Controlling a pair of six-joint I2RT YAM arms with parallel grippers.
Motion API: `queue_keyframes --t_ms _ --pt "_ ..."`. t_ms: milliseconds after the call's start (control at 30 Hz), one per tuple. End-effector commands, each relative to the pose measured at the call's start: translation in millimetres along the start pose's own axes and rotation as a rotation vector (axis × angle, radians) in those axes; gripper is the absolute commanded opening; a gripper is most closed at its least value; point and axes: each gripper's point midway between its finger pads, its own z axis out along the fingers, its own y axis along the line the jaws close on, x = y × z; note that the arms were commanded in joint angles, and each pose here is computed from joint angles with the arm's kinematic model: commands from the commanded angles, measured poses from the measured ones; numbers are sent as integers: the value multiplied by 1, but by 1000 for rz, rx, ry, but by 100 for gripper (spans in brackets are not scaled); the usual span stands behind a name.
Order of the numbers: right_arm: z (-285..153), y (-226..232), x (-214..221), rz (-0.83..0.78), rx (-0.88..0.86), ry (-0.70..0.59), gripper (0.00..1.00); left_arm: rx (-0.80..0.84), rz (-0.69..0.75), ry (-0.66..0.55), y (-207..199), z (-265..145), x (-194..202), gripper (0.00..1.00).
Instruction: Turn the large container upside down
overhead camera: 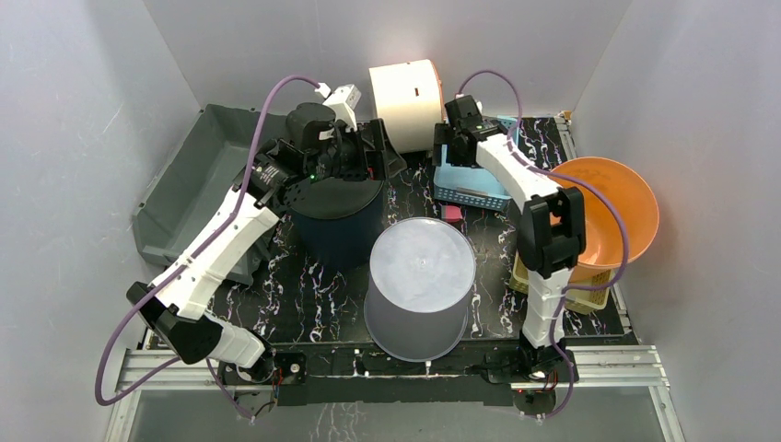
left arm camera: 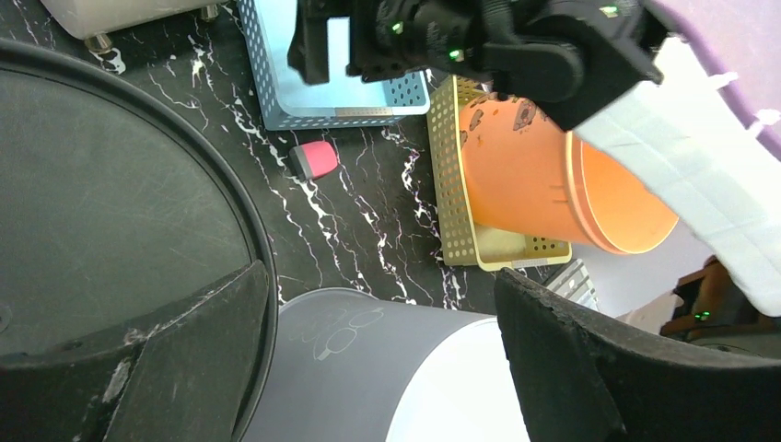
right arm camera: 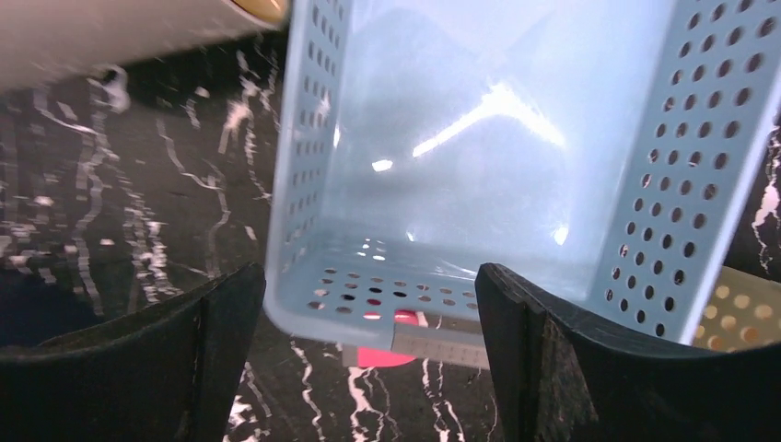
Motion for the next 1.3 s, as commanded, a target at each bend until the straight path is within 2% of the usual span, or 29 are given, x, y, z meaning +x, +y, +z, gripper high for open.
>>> queue_keyframes --t_ms 0,200,300,500,533,633,700,933,1100,1167,1267 --pt "-40 14 -50 91 -80 -185 84 31 11 -23 -7 -21 -3 93" --pt "-6 38 -26 62 -111 -98 85 14 -1 -31 -5 -22 -5 93" --pt "12 39 -12 50 -100 -59 81 19 -6 -26 -5 -19 -3 92" --pt "17 39 -10 35 -101 -64 44 66 -18 -79 -14 -33 -10 92" --pt "15 40 -13 29 -103 -69 36 67 -20 -78 -14 -33 -9 93" --pt "-6 42 -35 17 -117 -99 9 72 -20 -67 -15 -35 -8 92" --pt "-26 42 -53 15 -129 -139 0 81 -25 -65 -18 -36 -9 92" --pt "-103 35 -103 101 -289 -272 0 94 -41 -72 -20 -43 -6 93" --pt "-155 36 -121 203 -574 -352 0 87 -39 -45 -18 -45 -1 93" --pt "-181 38 -132 235 -710 -423 0 84 -35 -26 -18 -43 2 93" --pt "-194 34 -133 298 -849 -428 0 93 -38 -21 -18 -42 4 93"
